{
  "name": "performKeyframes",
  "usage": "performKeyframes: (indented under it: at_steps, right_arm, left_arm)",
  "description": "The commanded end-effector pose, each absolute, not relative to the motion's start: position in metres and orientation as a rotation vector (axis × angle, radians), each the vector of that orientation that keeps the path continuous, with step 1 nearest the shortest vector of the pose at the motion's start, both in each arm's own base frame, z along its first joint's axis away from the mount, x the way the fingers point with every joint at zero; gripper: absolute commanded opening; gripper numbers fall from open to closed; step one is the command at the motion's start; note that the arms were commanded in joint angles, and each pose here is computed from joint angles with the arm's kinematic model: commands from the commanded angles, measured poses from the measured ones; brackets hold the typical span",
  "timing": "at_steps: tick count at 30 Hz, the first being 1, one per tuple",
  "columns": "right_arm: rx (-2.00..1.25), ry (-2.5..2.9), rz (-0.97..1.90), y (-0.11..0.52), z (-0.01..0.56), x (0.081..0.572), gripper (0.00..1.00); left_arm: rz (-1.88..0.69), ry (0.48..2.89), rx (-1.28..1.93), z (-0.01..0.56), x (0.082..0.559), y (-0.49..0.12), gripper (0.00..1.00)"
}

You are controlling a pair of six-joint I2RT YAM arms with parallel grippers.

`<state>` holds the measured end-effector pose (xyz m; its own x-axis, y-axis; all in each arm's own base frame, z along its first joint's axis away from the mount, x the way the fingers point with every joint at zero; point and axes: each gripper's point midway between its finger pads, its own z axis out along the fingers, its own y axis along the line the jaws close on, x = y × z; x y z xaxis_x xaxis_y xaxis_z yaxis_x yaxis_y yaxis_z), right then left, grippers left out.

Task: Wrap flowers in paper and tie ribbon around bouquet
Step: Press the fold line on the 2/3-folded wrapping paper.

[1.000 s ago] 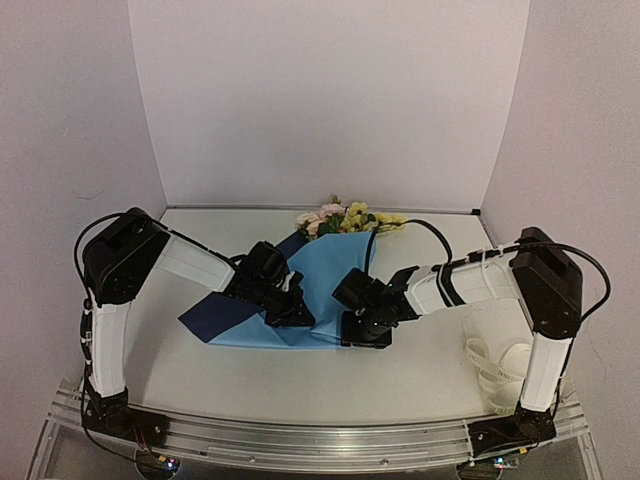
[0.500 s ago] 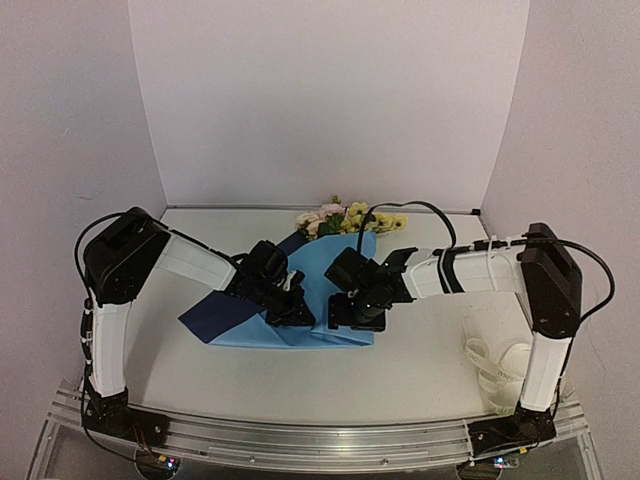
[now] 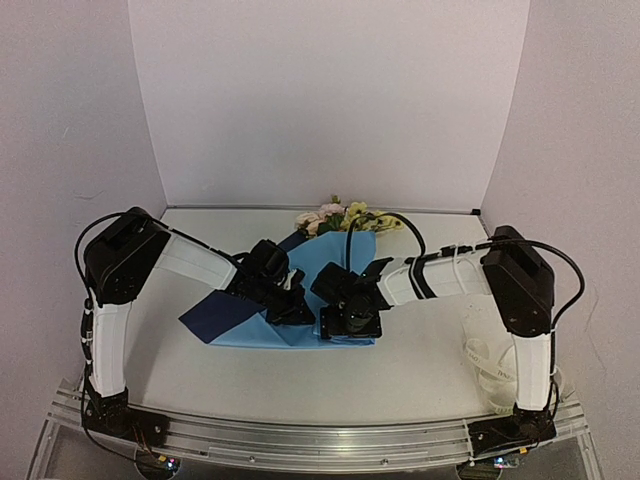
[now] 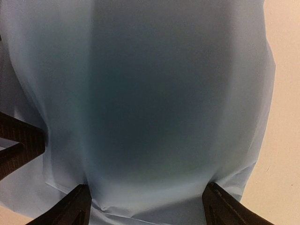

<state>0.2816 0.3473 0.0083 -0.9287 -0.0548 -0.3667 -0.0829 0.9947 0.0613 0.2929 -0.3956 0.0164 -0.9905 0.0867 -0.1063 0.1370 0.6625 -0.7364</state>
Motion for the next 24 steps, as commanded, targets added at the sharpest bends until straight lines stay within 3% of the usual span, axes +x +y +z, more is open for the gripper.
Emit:
performKeyframes:
  at_steps: [1, 10, 17, 24]
  right_arm:
    - [-0.107, 2.801, -0.015, 0.334, -0.010, 0.276, 0.85]
    - [-0.088, 2.801, 0.035, 0.339, -0.001, 0.276, 0.86]
    - [-0.073, 2.805, 0.085, 0.346, 0.004, 0.275, 0.87]
    - [-0.054, 2.778, 0.152, 0.348, 0.021, 0.276, 0.88]
  left_arm:
    - [-1.196, 2.765, 0.188, 0.032, 0.304, -0.394, 0.05]
    - [-1.367, 2.648, 0.270, 0.086, 0.304, -0.413, 0.09]
    - [-1.438, 2.738, 0.289, 0.059, 0.286, -0.425, 0.07]
    - [-1.321, 2.879, 0.227, 0.014, 0.276, -0.410, 0.02]
